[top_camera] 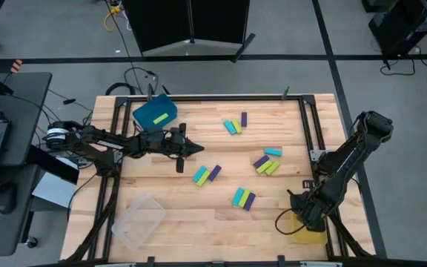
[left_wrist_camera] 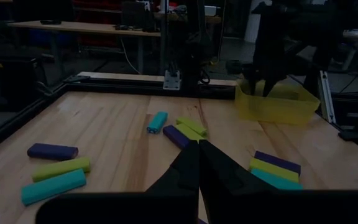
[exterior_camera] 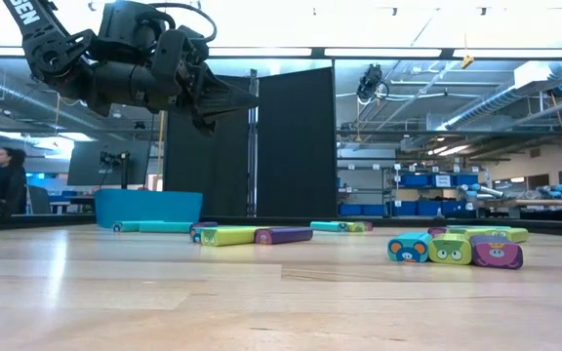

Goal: Sort blocks
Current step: Put the blue block into the transparent bin

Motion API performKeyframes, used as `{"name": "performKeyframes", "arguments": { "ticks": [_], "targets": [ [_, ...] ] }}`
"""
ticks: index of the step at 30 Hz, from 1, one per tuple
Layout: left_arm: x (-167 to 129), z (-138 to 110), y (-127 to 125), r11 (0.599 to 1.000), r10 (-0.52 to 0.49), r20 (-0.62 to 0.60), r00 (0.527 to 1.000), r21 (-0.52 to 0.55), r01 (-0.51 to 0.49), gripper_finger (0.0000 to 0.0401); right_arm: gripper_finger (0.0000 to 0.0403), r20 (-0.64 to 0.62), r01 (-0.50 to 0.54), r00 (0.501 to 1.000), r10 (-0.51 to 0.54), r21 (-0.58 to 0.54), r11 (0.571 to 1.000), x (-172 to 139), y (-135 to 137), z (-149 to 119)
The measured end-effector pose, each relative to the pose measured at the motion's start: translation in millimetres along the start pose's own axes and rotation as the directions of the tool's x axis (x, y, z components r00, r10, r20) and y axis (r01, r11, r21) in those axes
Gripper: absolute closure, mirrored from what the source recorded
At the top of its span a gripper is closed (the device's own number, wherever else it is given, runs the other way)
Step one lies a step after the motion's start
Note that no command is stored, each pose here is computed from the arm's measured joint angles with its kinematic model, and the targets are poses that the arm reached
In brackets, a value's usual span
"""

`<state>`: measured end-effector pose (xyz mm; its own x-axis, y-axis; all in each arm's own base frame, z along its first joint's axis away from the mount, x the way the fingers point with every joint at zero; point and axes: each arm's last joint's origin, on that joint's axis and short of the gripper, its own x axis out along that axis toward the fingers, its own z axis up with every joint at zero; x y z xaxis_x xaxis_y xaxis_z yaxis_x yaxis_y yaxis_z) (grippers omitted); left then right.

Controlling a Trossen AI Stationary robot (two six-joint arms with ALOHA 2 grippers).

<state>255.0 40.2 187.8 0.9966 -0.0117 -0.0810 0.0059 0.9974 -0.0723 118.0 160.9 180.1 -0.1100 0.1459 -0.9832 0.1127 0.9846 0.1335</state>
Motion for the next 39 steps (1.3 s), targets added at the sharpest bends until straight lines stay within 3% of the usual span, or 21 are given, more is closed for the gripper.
{"name": "performKeyframes", "arguments": {
  "ticks": [13,22,26,31,39],
  "targets": [
    [0,0,0,1.000,-0.007,0.000,1.000,0.000,0.007,0.0391,0.0263,-0.020,0.036,0.999,-0.035,0.059,0.998,-35,9,-1],
    [0,-1,0,1.000,-0.006,-0.013,1.000,-0.003,0.006,0.0391,0.0346,0.061,0.014,0.998,-0.019,0.087,0.996,-67,12,13],
    [0,-3,0,1.000,-0.006,-0.026,1.000,-0.005,0.006,0.0391,0.0393,0.132,0.005,0.991,-0.013,0.060,0.998,-81,8,26],
    [0,-3,0,1.000,-0.005,-0.033,0.999,-0.007,0.005,0.0391,0.0388,0.211,0.023,0.977,-0.026,0.016,1.000,-87,-9,51],
    [0,-5,0,1.000,-0.006,-0.056,0.998,-0.011,0.005,0.0391,0.0392,0.374,-0.014,0.926,0.054,-0.110,0.994,-90,-35,92]
  ]
}}
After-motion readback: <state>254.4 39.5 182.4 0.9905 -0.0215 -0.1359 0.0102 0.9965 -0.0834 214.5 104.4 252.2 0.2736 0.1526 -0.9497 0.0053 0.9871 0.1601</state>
